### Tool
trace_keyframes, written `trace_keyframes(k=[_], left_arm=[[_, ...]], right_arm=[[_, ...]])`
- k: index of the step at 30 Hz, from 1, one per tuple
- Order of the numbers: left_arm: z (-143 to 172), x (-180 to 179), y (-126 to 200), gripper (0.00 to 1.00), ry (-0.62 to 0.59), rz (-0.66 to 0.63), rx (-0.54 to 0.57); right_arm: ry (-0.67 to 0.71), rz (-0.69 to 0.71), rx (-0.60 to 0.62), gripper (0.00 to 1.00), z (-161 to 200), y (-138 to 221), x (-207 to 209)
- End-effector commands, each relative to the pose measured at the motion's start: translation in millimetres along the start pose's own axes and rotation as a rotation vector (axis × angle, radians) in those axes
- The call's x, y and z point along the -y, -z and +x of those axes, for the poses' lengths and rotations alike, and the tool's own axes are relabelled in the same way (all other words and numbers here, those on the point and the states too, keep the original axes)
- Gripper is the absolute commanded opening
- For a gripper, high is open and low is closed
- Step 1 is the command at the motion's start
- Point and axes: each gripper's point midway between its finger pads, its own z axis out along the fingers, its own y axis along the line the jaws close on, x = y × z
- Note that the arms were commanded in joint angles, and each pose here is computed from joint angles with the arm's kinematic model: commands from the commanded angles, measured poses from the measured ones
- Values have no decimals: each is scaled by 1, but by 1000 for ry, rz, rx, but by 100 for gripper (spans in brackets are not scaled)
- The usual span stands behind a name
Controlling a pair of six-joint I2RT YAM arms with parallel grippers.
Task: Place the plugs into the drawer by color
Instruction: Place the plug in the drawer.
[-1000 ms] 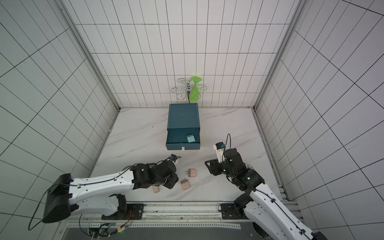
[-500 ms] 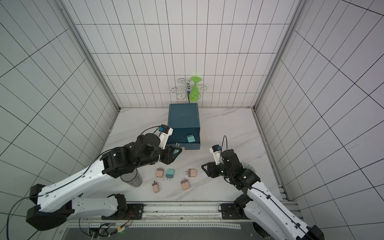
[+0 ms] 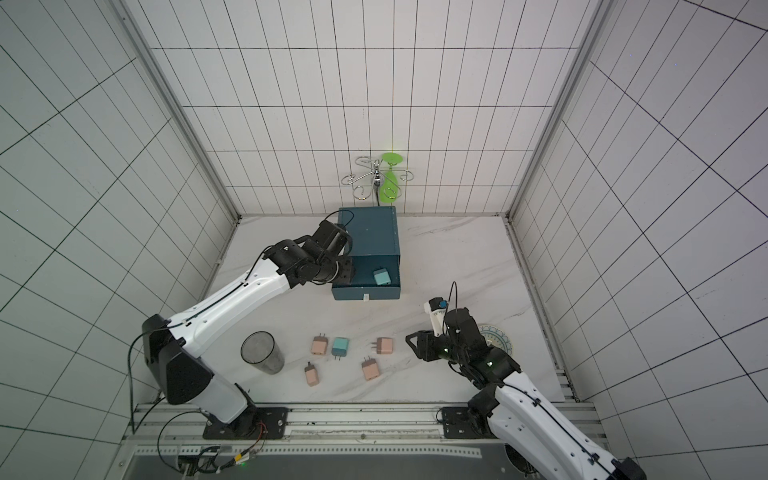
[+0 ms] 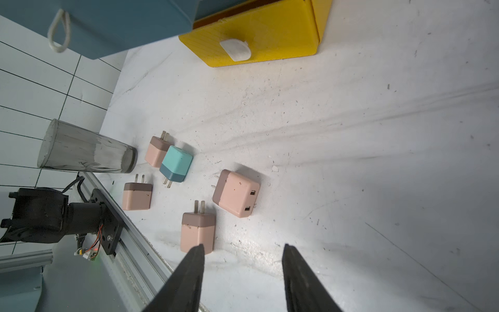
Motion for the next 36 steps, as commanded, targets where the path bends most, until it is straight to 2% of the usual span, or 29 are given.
trace_keyframes(k=[1, 8, 13, 17, 26, 33, 36], left_arm=[[-12, 1, 3, 0, -8, -19, 27], [-4, -5, -12, 0, -24, -73, -21], [11, -1, -32, 6, -34, -67, -93], [12, -8, -39, 12, -33, -106, -94], [17, 8, -49, 41, -30, -32, -121], [5, 12, -34, 50, -12, -15, -76], [-3, 14, -25, 61, -5, -5, -52]], right_arm=[[-4, -2, -11, 50, 7, -5, 2], [-5, 11, -13, 50, 7, -7, 5], [-9, 24, -25, 51, 9, -9, 8], [-10, 33, -39, 51, 11, -12, 10], [-15, 44, -54, 51, 13, -15, 13], [-16, 44, -52, 51, 12, -15, 13], [-18, 48, -55, 52, 13, -16, 14]])
